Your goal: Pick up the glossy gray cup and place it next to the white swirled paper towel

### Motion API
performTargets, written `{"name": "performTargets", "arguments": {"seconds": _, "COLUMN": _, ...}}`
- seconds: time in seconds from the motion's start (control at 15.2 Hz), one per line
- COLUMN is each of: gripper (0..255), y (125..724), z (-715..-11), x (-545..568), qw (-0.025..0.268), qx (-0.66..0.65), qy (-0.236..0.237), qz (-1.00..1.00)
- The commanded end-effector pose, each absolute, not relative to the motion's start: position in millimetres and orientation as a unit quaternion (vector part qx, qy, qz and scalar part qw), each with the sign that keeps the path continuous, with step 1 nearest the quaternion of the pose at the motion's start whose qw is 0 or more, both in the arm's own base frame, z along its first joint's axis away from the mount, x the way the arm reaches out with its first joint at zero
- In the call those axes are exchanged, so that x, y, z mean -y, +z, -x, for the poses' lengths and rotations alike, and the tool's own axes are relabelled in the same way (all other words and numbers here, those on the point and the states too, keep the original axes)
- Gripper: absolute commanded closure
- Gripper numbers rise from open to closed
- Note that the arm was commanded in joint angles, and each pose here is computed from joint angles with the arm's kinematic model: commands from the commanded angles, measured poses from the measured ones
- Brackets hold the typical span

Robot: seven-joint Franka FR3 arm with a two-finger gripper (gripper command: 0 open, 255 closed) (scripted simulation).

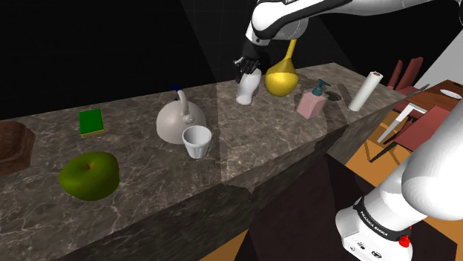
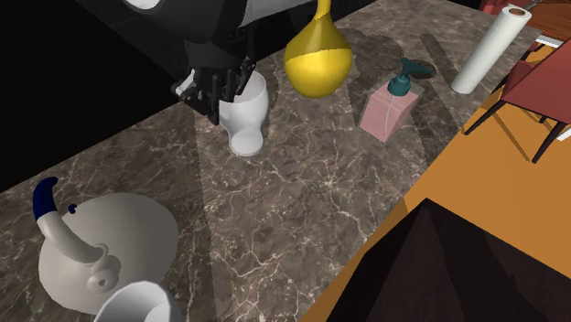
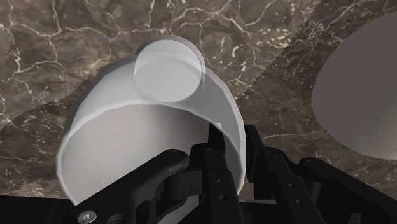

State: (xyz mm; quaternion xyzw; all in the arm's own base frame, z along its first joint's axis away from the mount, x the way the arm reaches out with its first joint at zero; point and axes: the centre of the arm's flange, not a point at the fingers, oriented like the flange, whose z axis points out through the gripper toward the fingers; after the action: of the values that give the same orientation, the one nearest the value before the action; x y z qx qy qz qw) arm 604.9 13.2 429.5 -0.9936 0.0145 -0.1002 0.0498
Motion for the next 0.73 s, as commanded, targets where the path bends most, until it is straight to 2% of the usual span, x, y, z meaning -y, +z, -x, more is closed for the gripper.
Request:
{"name": "performTargets", "arguments": {"seconds": 0.0, "gripper": 255, "y": 441.0, "z": -605.4, "x": -14.7, "qw": 0.050, "qx": -0.015, "qy": -0.100, "qz": 0.994}}
{"name": "performTargets", "arguments": {"seconds": 0.66, "gripper": 255, "y": 493.8, "z": -605.4, "x": -14.7, "qw": 0.050, "qx": -0.015, "qy": -0.100, "qz": 0.994}}
